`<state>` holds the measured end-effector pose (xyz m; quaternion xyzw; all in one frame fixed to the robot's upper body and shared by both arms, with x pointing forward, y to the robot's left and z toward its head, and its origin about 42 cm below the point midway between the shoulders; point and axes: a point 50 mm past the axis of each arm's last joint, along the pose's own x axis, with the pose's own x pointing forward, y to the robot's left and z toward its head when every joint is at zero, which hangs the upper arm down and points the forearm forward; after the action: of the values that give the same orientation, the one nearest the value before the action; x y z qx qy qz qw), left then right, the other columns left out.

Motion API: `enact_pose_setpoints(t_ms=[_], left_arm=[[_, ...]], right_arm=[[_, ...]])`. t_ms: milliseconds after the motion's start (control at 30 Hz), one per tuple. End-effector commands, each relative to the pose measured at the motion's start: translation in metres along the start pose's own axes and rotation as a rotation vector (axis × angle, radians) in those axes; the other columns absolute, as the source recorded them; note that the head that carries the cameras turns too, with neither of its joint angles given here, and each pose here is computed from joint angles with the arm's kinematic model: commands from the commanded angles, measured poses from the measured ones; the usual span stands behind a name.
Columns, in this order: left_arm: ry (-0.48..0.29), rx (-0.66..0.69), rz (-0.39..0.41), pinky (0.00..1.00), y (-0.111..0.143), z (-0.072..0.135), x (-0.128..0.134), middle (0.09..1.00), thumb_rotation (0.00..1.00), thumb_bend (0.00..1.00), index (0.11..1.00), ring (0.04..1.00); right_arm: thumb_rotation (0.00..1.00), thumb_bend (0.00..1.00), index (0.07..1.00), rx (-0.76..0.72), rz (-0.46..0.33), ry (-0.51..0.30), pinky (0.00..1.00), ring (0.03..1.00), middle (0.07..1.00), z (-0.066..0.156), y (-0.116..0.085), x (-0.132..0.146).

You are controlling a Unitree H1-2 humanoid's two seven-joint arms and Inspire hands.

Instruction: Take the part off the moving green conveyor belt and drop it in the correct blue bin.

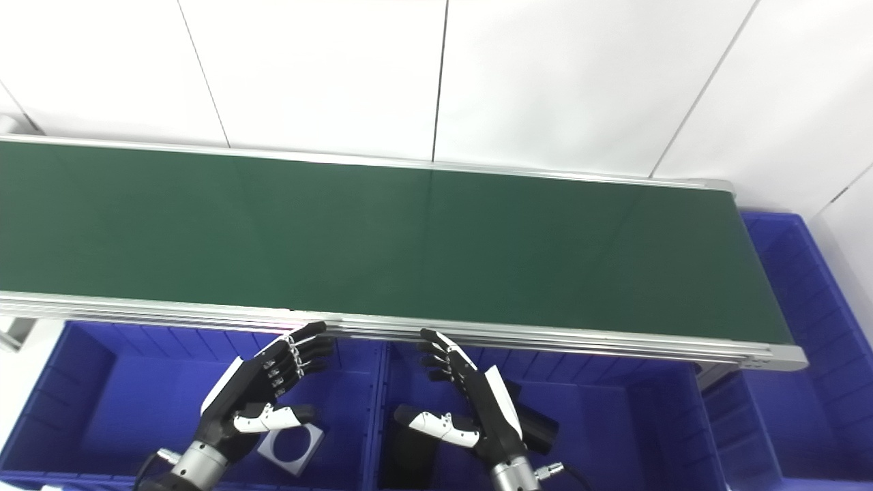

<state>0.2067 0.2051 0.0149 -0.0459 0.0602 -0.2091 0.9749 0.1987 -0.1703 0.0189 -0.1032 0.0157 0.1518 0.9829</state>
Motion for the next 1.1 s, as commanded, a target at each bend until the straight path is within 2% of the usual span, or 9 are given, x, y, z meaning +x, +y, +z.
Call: enact_pose_setpoints(t_ms=[0, 1067], left_arm=[[-0.060, 0.020, -0.016, 0.80, 0.0026, 0.0110, 0.0064, 0.819, 0.28, 1.00, 0.845, 0.832], [-0.058, 0.024, -0.016, 0.81, 0.0020, 0.0101, 0.0068, 0.817, 0.29, 1.00, 0.846, 0.833]], right_arm=[[0.51, 0.78, 0.882, 0.007, -0.024, -0.067, 0.74, 0.799, 0.839, 0.0119, -0.0016, 0.0059], [0.49, 0.76, 0.878, 0.000, -0.025, -0.078, 0.73, 0.792, 0.836, 0.0103, -0.0026, 0.0063]])
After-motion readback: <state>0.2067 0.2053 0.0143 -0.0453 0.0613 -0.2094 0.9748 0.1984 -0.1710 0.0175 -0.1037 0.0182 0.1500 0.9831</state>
